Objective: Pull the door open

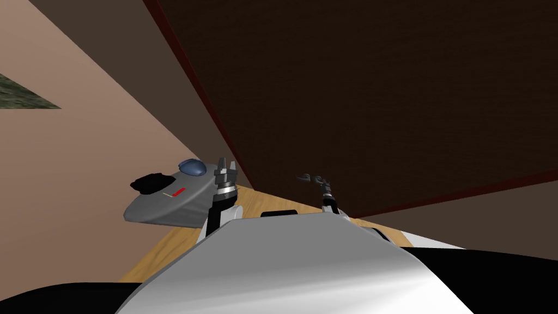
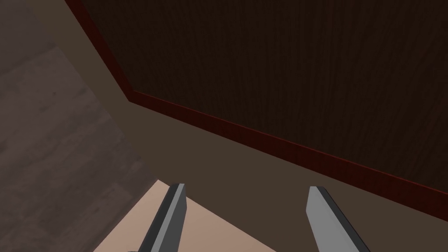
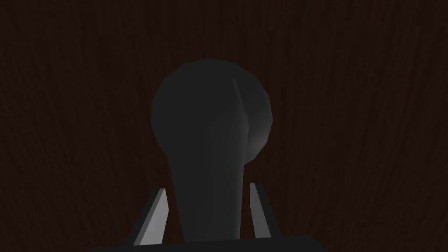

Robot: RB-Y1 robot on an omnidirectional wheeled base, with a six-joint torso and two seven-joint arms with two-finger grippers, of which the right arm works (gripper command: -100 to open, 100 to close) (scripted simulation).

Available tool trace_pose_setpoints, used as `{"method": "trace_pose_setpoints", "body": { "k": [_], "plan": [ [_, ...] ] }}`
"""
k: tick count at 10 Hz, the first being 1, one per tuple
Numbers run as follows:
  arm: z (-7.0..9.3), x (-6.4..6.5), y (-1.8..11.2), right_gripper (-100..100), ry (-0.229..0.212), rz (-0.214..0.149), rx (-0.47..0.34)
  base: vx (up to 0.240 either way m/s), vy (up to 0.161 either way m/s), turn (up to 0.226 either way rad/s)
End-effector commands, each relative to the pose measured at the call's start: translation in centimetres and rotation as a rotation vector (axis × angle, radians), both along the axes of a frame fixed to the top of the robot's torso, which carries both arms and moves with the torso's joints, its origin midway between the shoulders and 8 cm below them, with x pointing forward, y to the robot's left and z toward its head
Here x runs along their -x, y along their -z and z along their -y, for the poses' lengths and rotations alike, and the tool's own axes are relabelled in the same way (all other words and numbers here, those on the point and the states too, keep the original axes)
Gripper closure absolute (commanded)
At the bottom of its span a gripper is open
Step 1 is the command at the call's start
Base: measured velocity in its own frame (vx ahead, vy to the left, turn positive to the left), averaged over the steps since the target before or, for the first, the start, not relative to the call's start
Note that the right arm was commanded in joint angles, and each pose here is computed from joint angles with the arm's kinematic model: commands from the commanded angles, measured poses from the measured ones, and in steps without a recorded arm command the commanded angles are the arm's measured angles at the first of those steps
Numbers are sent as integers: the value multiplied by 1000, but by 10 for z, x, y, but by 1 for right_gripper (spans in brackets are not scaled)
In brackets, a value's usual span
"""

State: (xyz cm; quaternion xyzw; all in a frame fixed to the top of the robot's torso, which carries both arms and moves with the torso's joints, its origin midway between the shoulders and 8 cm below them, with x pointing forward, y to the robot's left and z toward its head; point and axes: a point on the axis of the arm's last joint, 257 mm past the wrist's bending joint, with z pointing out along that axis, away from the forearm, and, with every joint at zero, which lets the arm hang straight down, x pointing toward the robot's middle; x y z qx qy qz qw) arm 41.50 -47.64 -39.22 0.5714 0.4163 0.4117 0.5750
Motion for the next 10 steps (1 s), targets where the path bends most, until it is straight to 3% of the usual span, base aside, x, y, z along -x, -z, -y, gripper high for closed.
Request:
{"method": "trace_pose_setpoints", "body": {
  "k": [1,5,6,8,10],
  "plan": [
    [1,1,1,100,2,-1,1,-40,-13,3],
    [1,1,1,100,2,-1,1,-16,-2,5],
    [18,16,6,100,25,-24,9,-88,-29,-76],
    [18,16,6,100,25,-24,9,-115,-22,-2],
    [30,28,8,100,31,-37,18,-124,11,5]
  ]
}}
